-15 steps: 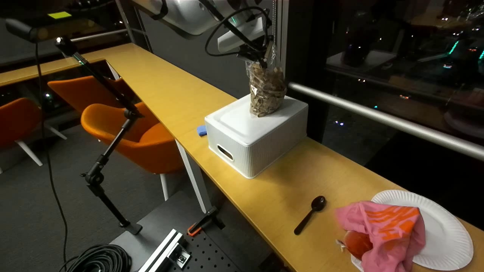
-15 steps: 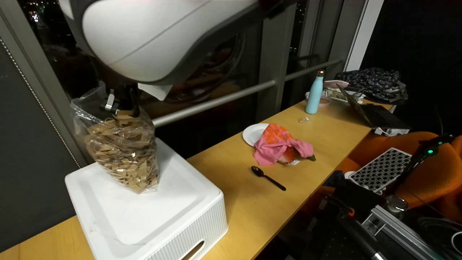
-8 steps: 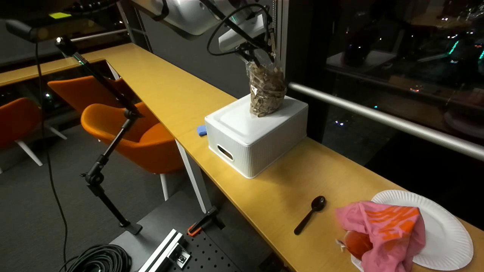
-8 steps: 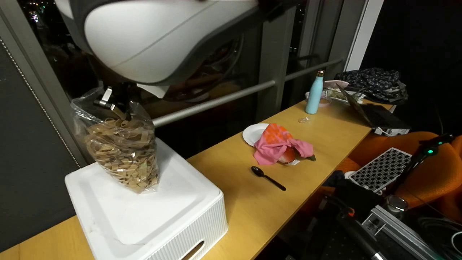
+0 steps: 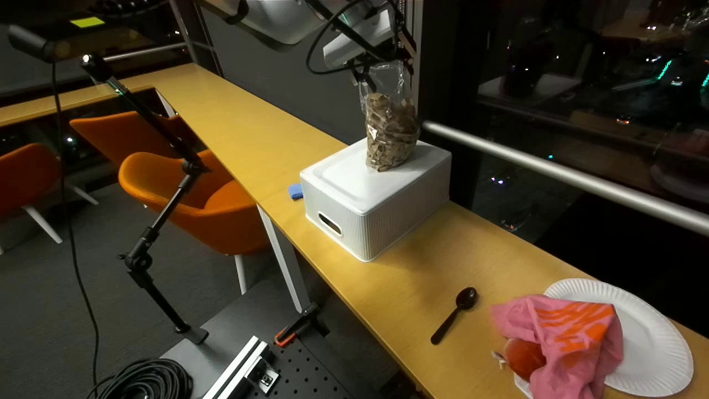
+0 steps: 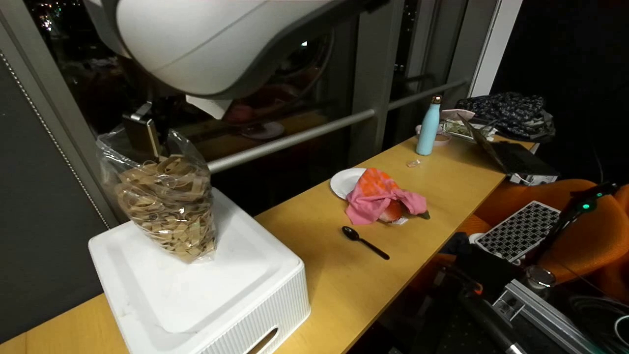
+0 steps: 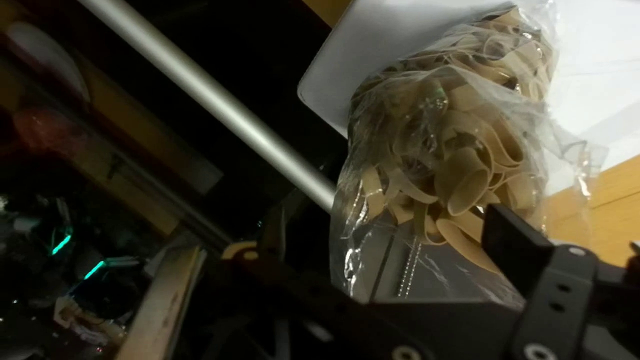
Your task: Pick the three brown rubber bands from the table and put them in the clear rubber band bag one by one
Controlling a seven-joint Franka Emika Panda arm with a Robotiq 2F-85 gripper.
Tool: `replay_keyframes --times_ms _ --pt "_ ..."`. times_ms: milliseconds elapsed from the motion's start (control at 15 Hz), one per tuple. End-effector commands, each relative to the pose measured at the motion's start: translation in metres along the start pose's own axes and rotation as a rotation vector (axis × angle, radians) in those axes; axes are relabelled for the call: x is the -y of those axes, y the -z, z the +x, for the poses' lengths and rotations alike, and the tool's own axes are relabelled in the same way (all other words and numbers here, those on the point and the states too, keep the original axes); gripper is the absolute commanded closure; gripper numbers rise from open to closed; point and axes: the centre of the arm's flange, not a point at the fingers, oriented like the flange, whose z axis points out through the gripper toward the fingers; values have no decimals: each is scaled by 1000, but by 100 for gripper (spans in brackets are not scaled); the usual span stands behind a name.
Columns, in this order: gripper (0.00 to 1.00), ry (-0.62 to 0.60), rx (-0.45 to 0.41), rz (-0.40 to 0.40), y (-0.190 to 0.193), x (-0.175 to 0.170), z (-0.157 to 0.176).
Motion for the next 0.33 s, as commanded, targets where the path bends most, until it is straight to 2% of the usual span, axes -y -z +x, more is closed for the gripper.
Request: replay_keyframes --times_ms 0,267 --pt "0 -22 -5 -43 18 -10 -1" --pt "0 -65 24 -40 39 -25 -10"
